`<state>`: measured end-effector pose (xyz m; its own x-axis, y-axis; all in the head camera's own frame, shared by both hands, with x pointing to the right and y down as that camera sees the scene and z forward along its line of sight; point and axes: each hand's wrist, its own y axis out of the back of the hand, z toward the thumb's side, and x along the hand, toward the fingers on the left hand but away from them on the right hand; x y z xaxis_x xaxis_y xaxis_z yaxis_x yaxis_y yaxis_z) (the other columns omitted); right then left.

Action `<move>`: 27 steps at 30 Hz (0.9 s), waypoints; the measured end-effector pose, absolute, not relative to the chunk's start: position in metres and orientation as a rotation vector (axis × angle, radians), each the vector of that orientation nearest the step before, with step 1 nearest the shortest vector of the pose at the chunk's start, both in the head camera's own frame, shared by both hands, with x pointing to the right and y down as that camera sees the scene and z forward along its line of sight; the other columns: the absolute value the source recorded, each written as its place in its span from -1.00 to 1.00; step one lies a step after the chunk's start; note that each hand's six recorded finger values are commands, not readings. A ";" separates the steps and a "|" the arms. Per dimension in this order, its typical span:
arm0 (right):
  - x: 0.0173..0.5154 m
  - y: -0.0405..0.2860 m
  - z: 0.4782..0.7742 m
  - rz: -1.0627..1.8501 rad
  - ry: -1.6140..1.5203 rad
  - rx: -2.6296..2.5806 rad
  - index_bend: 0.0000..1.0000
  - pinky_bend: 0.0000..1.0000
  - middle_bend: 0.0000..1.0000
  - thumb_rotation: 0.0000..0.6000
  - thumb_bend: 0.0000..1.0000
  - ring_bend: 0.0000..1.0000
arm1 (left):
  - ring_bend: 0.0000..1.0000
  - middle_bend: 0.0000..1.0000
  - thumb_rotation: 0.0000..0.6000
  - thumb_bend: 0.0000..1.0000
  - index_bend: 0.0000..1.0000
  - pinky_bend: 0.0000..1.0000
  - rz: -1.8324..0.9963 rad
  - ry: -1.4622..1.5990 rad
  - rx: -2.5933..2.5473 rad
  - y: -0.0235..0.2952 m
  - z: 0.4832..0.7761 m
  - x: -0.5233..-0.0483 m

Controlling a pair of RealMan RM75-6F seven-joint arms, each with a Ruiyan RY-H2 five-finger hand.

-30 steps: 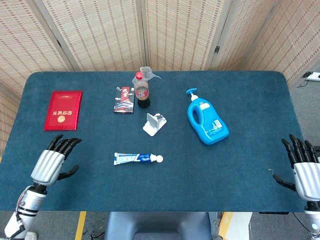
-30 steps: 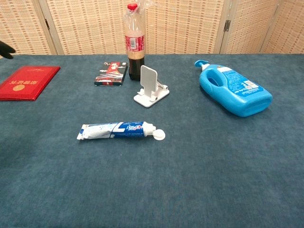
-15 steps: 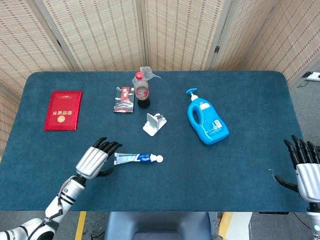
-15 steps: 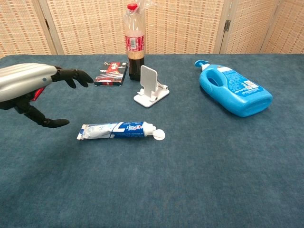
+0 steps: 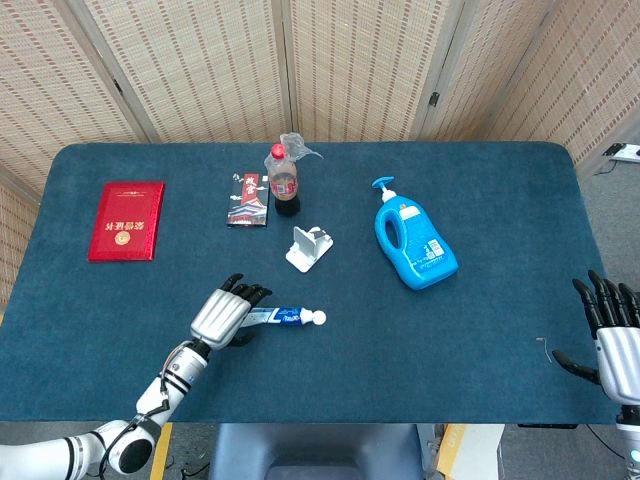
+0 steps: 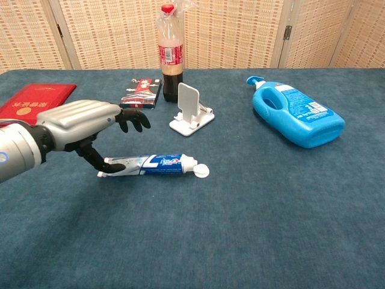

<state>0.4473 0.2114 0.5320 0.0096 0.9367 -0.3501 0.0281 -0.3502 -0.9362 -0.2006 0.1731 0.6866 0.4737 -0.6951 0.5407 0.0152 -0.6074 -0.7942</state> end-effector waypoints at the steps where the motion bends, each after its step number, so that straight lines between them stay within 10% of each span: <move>1: 0.448 0.211 0.532 1.451 -1.037 -1.494 -1.00 -1.00 -1.00 1.00 -1.00 -1.00 | -0.34 -0.39 1.00 -0.42 -0.49 -0.68 -1.182 0.567 -1.962 0.174 0.690 -0.197; 27: 0.454 0.213 0.532 1.460 -1.056 -1.489 -1.00 -1.00 -1.00 1.00 -1.00 -1.00 | -0.16 -0.18 1.00 -0.28 -0.25 -0.59 -1.260 0.507 -1.890 0.180 0.731 -0.170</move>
<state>0.4540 0.2134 0.5323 -0.0067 0.9374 -0.3483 0.0376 -0.3478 -0.9368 -0.1700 0.1796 0.7315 0.4257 -0.6919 0.5831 0.0949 -0.6067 -0.7892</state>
